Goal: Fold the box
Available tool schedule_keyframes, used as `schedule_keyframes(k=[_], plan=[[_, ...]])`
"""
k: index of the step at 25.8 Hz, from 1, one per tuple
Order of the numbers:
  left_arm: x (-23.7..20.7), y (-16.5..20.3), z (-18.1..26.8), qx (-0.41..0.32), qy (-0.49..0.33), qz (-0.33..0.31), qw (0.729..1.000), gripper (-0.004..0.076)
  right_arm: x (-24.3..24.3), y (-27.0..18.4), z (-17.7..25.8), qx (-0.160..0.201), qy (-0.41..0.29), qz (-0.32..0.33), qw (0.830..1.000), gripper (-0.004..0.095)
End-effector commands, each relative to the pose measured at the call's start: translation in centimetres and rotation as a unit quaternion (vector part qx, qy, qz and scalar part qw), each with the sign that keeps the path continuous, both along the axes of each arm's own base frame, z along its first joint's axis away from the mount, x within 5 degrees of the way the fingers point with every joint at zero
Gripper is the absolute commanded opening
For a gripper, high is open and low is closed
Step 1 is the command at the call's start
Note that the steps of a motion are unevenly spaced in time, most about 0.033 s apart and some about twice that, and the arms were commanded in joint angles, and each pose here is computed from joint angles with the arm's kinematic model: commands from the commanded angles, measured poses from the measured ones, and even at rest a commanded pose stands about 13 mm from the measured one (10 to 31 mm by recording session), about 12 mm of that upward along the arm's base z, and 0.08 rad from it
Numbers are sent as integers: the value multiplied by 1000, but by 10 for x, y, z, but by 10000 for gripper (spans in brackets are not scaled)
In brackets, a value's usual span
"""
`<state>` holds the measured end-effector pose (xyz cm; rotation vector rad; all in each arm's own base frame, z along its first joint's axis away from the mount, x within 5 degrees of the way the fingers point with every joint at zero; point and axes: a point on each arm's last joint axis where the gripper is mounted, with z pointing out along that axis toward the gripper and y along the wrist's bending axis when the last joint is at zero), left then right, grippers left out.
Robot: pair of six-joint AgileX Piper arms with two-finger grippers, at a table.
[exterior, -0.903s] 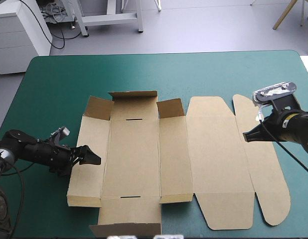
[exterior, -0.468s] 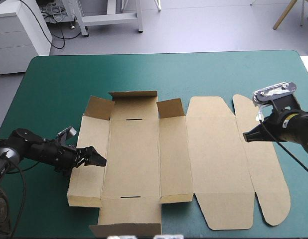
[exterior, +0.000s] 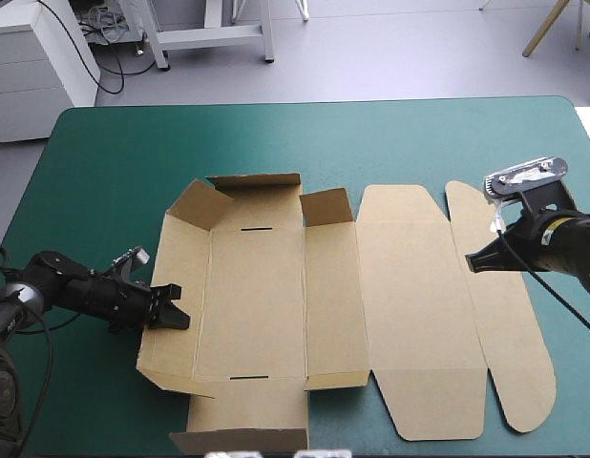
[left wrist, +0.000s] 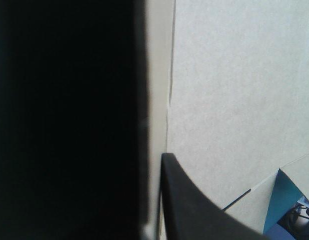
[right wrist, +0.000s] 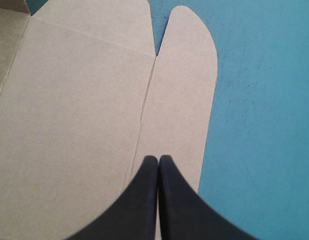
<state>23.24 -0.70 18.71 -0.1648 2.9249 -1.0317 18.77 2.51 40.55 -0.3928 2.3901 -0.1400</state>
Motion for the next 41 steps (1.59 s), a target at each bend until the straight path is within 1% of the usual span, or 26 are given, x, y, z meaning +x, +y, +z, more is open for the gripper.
schedule_keyframes(k=[1, 5, 9, 14, 18, 19, 20, 21, 22, 23, 24, 25, 26, 28, 29, 30, 32, 33, 35, 37, 39, 41], plan=[[4, 2, 4, 31, -27, 2, 999, -10, -3, -3, 14, -1, -45, 0, 999, -19], [3, 1, 2, 52, -31, -15, 998, -10, -3, -3, 14, -1, -45, 0, 999, -19], [6, -4, 8, 72, -53, -35, 995, -10, -3, -3, 14, -2, -46, 0, 999, -19], [21, -20, 37, 101, -118, -88, 984, -10, -5, -3, 17, -2, -57, 0, 998, -19], [37, -42, 68, 108, -180, -128, 969, -10, -14, -5, 29, 1, -92, 0, 996, -19], [48, -53, 88, 137, -233, -158, 950, -10, -21, -8, 35, -2, -107, -1, 994, -19], [51, -59, 97, 154, -256, -175, 938, -10, -25, -9, 39, -4, -116, -3, 993, -19], [59, -72, 119, 189, -302, -203, 912, -10, -33, -11, 45, -5, -132, -7, 991, -19], [63, -78, 130, 202, -323, -216, 899, -10, -37, -13, 47, -4, -139, -13, 990, -19], [67, -94, 153, 225, -366, -234, 872, -10, -43, -16, 51, 1, -153, -29, 988, -19], [69, -100, 162, 230, -384, -238, 862, -10, -46, -18, 52, 1, -159, -36, 987, -19], [72, -116, 182, 235, -427, -250, 837, -10, -50, -20, 54, -2, -165, -45, 985, -19], [72, -123, 189, 236, -440, -258, 827, -10, -51, -21, 54, -2, -166, -46, 985, -19], [73, -146, 213, 270, -488, -293, 777, -10, -53, -21, 54, -1, -162, -48, 986, -19], [74, -154, 216, 289, -498, -309, 757, -10, -53, -21, 54, 0, -161, -48, 986, -19], [72, -163, 221, 319, -512, -330, 726, -10, -53, -21, 54, 1, -161, -49, 986, -19], [71, -173, 223, 355, -525, -353, 688, -10, -53, -21, 54, 1, -161, -49, 986, -19], [68, -180, 224, 374, -536, -366, 662, -10, -53, -21, 54, 1, -161, -49, 986, -19], [65, -191, 224, 393, -549, -383, 631, -10, -53, -21, 54, 2, -162, -50, 986, -19], [60, -203, 224, 396, -561, -395, 610, -10, -53, -21, 54, 3, -164, -50, 985, -20], [55, -211, 223, 397, -567, -406, 597, -10, -53, -21, 54, 6, -164, -53, 985, -19], [51, -219, 220, 404, -573, -420, 576, -10, -53, -21, 54, 8, -164, -53, 985, -19]])
